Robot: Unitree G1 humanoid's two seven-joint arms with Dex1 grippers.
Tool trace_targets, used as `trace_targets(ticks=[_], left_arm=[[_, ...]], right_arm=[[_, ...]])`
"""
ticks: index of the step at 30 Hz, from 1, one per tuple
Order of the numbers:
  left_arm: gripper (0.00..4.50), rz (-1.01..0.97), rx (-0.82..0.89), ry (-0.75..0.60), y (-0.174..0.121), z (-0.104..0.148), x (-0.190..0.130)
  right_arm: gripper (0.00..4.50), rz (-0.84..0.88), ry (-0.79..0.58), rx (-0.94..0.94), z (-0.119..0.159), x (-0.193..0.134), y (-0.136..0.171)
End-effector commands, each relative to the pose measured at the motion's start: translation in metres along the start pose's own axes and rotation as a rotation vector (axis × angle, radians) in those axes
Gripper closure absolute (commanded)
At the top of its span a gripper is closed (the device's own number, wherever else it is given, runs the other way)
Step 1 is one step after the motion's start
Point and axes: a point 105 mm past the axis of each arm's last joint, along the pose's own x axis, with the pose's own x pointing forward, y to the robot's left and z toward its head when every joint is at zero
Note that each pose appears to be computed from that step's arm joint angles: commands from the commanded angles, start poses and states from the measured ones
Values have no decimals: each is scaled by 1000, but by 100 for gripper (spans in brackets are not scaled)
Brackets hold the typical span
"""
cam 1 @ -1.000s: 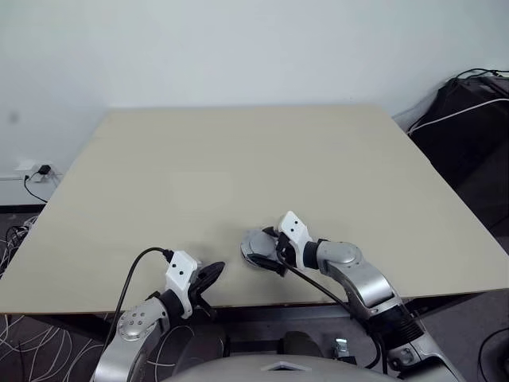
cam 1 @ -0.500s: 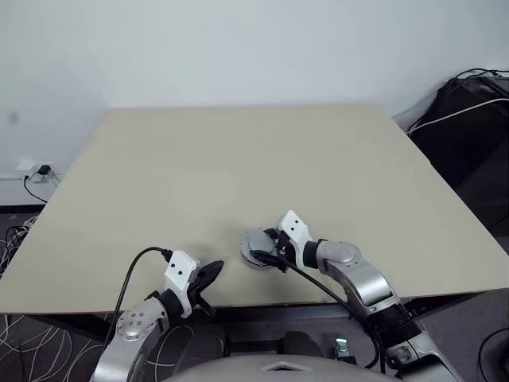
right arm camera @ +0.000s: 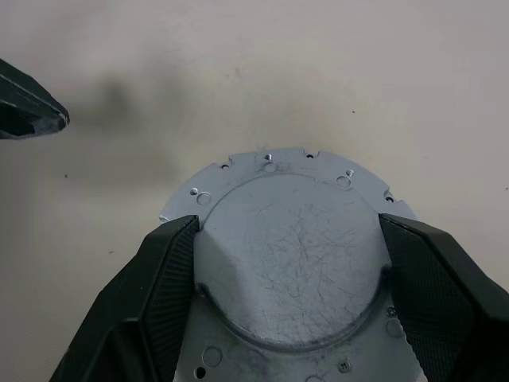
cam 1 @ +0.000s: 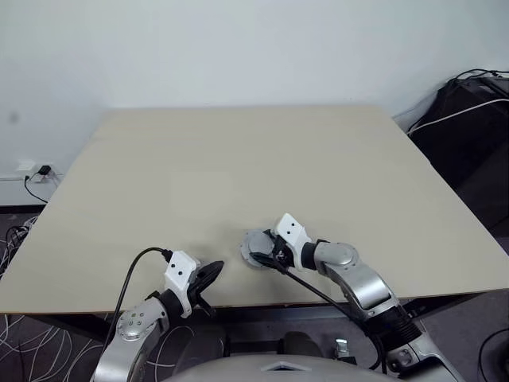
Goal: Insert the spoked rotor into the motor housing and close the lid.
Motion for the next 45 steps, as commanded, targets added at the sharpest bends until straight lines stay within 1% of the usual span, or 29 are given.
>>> trace_targets(ticks=[1, 6, 10, 15, 18, 23, 26, 30, 37, 40, 45], left_arm=[[450, -2, 20, -43, 0, 12, 1], [450, -2, 20, -47, -2, 16, 1], [450, 0, 19, -47, -3, 18, 1], [450, 2, 18, -49, -3, 22, 2], [450, 3, 17, -47, -2, 23, 3], [450, 4, 17, -45, -2, 23, 2], [450, 2, 18, -44, -3, 22, 2], [450, 2, 18, -43, -2, 22, 2], [450, 12, 17, -45, -1, 19, 1], [450, 54, 30, -61, 5, 23, 4], [450, 179, 69, -98, 34, 39, 13]], right_arm=[[127, -38, 1, -45, 7, 1, -5], [127, -66, 25, -69, 5, 3, -9], [127, -41, 44, -75, 3, 4, -6], [127, 8, 103, -79, -6, 1, -4], [127, 8, 106, -51, -7, 0, -6], [127, -46, 113, -58, -9, -2, -15], [127, -42, 115, -61, -9, -2, -14], [127, 16, 73, 11, -5, -3, -7], [127, -11, 99, -17, -9, -2, -10], [127, -11, 97, -19, -9, -1, -9], [127, -38, 85, -40, -8, 2, -8]])
